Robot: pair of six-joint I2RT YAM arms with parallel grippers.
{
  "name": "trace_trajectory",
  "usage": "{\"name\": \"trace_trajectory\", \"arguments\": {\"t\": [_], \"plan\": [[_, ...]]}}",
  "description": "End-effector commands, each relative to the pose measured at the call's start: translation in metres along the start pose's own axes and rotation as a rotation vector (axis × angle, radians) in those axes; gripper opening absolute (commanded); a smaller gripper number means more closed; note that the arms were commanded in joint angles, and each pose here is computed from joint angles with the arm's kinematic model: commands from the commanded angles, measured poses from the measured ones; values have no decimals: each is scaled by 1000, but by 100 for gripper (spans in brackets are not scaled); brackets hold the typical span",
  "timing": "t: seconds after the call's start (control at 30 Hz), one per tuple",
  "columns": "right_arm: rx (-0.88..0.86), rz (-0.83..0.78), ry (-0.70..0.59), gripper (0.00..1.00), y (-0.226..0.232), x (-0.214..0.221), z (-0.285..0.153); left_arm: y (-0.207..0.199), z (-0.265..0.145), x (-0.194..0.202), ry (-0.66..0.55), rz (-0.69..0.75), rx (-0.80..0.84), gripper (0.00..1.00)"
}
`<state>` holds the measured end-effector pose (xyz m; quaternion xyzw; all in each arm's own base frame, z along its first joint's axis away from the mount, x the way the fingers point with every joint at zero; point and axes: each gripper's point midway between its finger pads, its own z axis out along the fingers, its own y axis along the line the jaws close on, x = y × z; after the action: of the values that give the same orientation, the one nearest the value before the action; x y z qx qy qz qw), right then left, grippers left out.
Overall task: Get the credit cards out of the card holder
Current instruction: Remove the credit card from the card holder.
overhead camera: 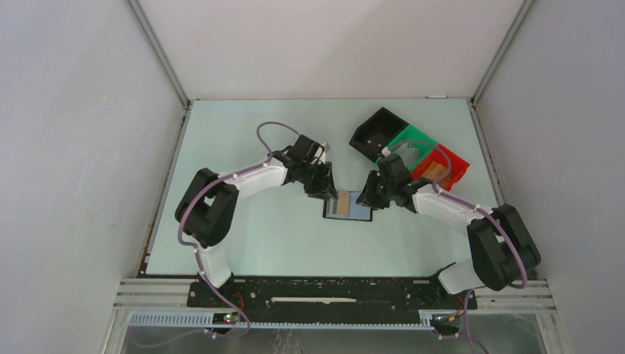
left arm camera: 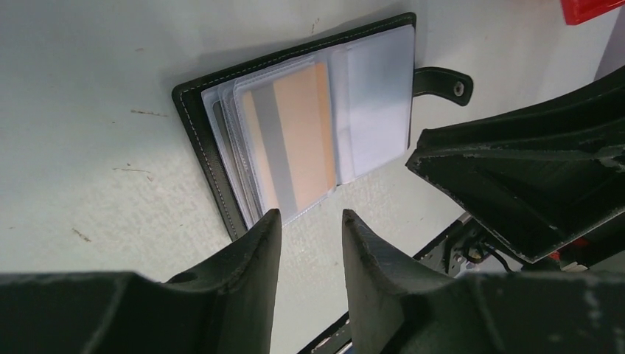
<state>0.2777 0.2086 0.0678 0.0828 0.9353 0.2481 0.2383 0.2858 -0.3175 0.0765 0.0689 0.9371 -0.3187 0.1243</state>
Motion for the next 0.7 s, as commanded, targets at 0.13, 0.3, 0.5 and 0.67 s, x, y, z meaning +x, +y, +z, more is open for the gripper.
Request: {"name": "trace_trajectory", "arguments": {"t": [0.13,0.3,0.5,0.67], "plan": [[-6,35,-2,35,2,-1,13,18,19,16,45,-35,-40,41],[16,47,7,35,-5,0,16,24,26,20,63,-38,-55,41],[22,50,8,35,-7,0,17,14,29,22,75,-32,-14,41],[27,55,7,35,-8,0,16,10,27,20,65,-25,-7,40]]}}
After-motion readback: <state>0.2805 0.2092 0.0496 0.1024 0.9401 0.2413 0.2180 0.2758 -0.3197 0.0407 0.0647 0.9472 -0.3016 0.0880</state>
